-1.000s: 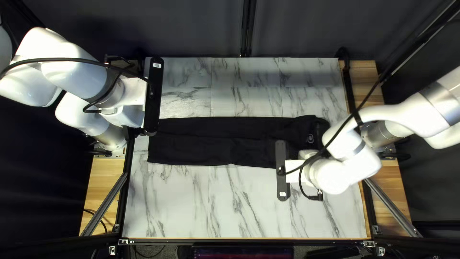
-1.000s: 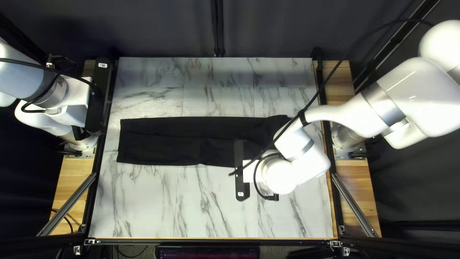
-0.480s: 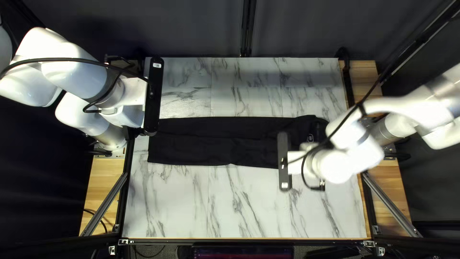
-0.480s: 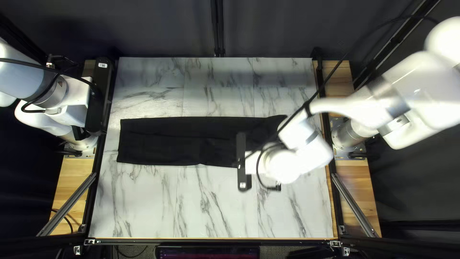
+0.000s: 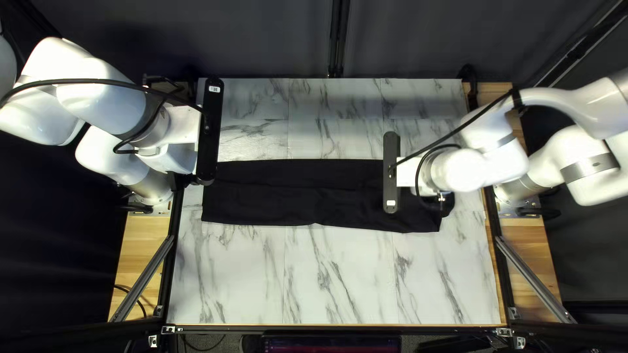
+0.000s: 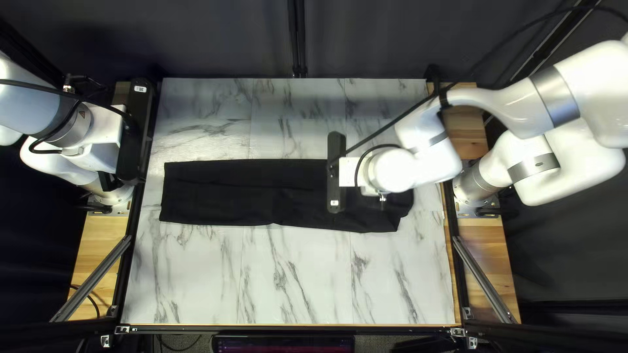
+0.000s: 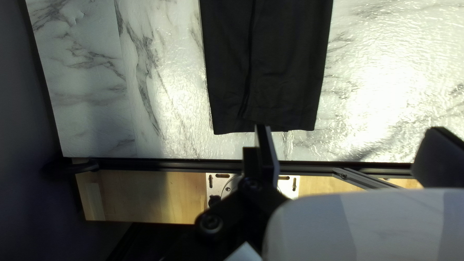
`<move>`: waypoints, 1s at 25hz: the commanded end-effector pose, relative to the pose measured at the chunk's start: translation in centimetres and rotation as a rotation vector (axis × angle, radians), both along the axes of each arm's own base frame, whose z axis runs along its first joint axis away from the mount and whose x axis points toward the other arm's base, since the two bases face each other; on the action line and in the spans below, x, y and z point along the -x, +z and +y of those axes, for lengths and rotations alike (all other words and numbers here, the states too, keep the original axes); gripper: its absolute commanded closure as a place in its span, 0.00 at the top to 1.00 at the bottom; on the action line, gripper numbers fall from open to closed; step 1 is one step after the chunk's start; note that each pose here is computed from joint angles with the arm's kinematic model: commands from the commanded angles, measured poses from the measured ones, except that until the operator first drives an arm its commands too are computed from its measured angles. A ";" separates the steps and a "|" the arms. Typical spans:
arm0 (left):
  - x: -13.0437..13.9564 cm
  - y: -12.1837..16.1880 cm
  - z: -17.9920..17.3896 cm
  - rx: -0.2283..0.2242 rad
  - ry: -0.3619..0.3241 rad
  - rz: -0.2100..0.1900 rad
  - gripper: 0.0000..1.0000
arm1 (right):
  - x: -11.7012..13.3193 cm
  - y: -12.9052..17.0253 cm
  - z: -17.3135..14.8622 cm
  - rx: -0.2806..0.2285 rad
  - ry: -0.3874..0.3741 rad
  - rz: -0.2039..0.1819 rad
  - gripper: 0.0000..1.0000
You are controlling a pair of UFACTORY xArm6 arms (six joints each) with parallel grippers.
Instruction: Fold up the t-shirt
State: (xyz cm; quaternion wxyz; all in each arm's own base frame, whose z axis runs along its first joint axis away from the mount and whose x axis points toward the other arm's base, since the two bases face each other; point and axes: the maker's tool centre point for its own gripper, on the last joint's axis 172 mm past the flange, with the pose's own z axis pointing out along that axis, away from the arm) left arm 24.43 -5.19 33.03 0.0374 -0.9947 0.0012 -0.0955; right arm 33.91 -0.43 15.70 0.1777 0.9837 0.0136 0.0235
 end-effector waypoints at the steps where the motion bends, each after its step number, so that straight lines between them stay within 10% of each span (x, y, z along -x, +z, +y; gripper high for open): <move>1: 0.0 0.0 0.0 0.000 0.000 0.000 1.00 | -0.3 1.1 -1.0 0.011 0.001 -0.006 0.00; 14: 0.0 0.0 0.0 0.000 0.000 0.000 1.00 | 0.0 -0.5 -4.8 0.005 0.021 -0.038 0.00; 25: 0.0 0.0 0.0 0.000 0.000 0.000 1.00 | 0.3 -5.0 3.9 0.024 0.061 -0.013 0.00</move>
